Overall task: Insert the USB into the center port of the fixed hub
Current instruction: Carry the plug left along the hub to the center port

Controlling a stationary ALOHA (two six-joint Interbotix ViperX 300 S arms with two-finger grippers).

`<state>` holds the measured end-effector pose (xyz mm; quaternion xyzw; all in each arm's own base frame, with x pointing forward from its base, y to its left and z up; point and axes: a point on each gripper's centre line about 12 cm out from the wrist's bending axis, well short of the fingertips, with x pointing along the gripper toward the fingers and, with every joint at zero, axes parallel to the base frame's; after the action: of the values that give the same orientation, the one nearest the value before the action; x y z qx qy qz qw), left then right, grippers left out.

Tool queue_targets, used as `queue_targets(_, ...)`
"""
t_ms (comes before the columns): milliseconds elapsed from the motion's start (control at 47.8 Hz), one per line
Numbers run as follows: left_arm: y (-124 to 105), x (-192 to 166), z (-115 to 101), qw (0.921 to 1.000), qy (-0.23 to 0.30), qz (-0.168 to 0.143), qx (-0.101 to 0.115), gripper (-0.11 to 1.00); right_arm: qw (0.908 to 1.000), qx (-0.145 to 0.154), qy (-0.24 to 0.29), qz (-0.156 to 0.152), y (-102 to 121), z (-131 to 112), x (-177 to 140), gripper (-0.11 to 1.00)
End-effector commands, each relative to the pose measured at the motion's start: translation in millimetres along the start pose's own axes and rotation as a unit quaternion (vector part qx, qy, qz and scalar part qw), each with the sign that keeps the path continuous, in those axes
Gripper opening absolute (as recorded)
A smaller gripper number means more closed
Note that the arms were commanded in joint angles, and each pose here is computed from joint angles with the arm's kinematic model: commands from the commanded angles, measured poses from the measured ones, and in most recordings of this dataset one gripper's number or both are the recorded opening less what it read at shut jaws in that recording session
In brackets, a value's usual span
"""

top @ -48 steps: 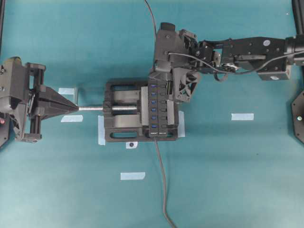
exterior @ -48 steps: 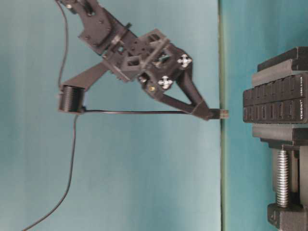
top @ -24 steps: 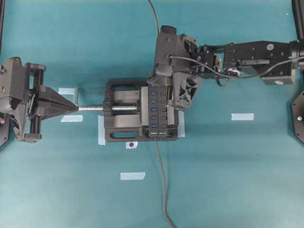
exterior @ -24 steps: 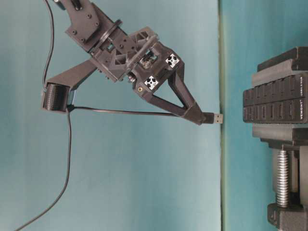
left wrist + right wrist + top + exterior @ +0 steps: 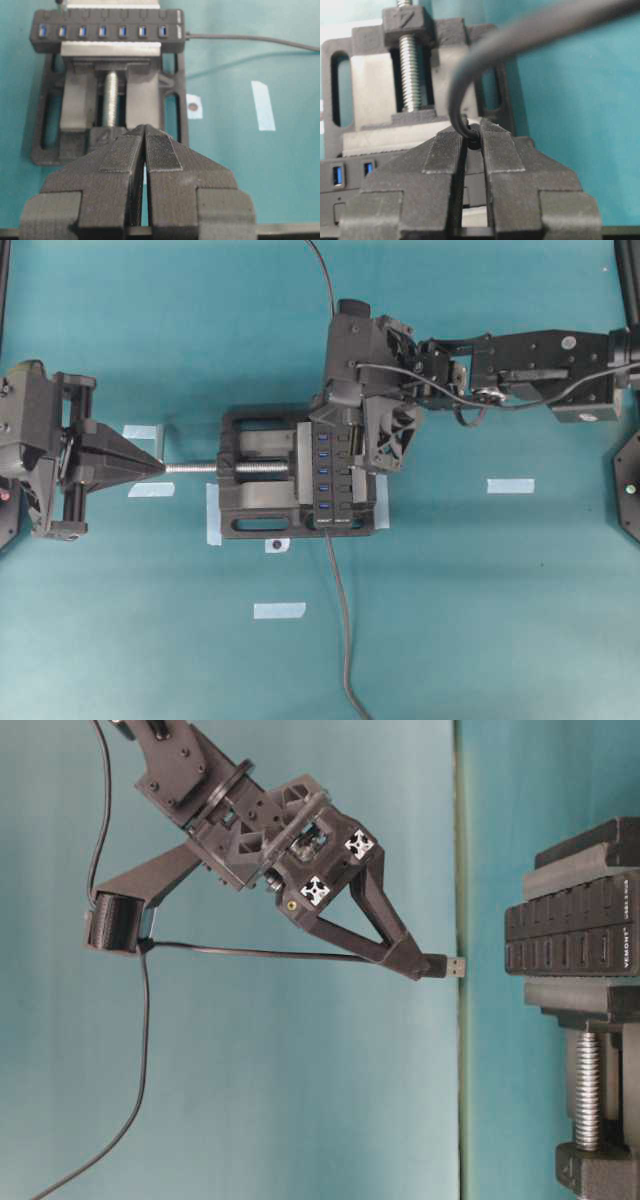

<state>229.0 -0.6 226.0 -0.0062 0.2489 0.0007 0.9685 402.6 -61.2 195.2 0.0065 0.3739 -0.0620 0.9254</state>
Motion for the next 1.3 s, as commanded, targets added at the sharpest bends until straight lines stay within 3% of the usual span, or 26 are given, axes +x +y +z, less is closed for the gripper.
queue_targets(0, 0, 0, 5, 1.0, -0.008, 0.0, -0.001, 0.0, 0.9996, 0.003, -0.029, 0.003, 4, 19, -14, 0.08)
queue_targets(1277, 0, 0, 5, 1.0, -0.008, -0.001, -0.001, 0.0, 0.9994, -0.01, 0.021, 0.026, 29, -7, 12, 0.08)
